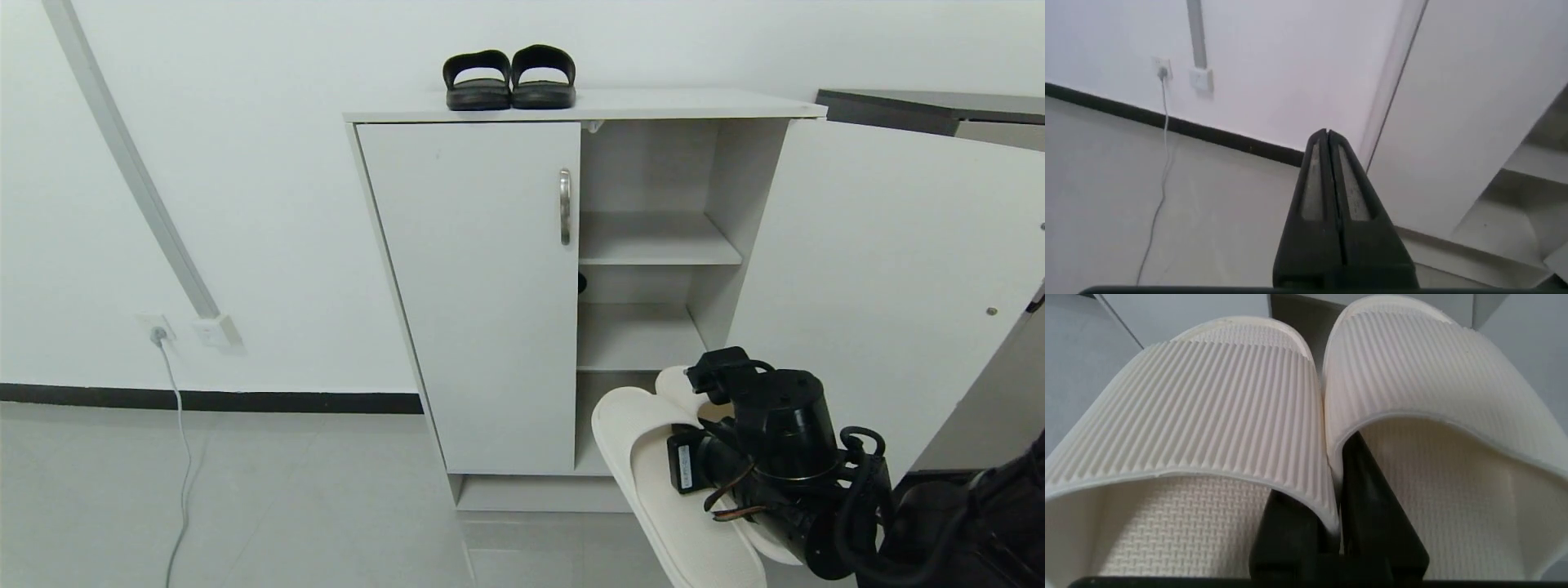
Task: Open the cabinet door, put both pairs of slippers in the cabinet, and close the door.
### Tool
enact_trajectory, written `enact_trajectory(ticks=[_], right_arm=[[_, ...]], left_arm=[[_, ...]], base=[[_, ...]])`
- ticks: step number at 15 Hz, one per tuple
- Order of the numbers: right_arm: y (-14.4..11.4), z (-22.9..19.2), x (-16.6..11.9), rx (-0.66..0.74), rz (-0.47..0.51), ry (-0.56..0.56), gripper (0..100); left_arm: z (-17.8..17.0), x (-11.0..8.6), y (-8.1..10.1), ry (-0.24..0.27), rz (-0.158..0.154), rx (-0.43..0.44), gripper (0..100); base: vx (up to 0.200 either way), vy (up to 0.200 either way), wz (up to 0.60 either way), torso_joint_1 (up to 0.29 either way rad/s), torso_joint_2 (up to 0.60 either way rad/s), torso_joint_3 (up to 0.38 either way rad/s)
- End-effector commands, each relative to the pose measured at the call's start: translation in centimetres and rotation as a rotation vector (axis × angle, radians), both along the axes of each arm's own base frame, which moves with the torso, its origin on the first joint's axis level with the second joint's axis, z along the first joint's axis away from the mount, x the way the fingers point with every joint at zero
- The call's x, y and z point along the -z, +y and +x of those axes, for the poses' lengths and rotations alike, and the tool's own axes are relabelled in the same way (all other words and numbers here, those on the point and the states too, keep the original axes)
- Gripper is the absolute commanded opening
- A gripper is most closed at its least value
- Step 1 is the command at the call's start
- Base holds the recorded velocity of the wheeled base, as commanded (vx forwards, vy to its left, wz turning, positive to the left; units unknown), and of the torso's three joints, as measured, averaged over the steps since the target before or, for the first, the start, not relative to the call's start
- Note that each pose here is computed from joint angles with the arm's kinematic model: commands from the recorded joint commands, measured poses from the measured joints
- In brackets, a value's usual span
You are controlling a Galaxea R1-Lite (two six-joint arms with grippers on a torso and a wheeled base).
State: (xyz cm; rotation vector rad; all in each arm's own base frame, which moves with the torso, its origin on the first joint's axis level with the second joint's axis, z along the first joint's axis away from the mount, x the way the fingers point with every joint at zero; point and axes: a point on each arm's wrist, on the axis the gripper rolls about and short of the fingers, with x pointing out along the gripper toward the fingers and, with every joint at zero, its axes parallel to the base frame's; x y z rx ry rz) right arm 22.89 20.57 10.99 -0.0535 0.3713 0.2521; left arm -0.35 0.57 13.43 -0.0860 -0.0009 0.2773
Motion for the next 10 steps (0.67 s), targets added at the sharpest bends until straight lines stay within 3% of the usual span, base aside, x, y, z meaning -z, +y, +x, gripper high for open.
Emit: enact_trajectory(ticks=[1,4,6,7,8,9,10], right_arm=[[0.0,0.0,0.1,-0.002,-0.002,0.003,0],[0.0,-0.1,0.2,-0.002,-0.005,0.006,0],[0.1,0.0,0.4,-0.002,-0.008,0.011,0],[0.1,0.0,0.4,-0.002,-0.008,0.011,0],[0.1,0.0,0.5,-0.001,-0.009,0.012,0],[0.1,0.0,0.5,-0.005,-0.010,0.012,0],[0.2,0.0,0.7,-0.005,-0.013,0.016,0]], left_arm=[[-1.2,2.4,-0.1,-0.054,0.009,0.013,0],[-1.6,4.5,-0.2,-0.054,0.051,0.049,0],[-1.6,5.3,-0.2,0.007,0.040,0.064,0],[-1.8,5.4,-0.2,-0.009,0.044,0.087,0],[-1.9,5.7,-0.5,-0.012,0.064,0.237,0],[-1.9,5.8,-0.7,-0.004,0.080,0.331,0],[-2.0,5.8,-0.7,-0.004,0.085,0.351,0]], base=[[0.000,0.000,0.00,0.000,0.00,0.000],[0.000,0.000,0.00,0.000,0.00,0.000],[0.000,0.000,0.00,0.000,0.00,0.000],[0.000,0.000,0.00,0.000,0.00,0.000],[0.000,0.000,0.00,0.000,0.00,0.000],[0.000,0.000,0.00,0.000,0.00,0.000],[0.000,0.000,0.00,0.000,0.00,0.000]])
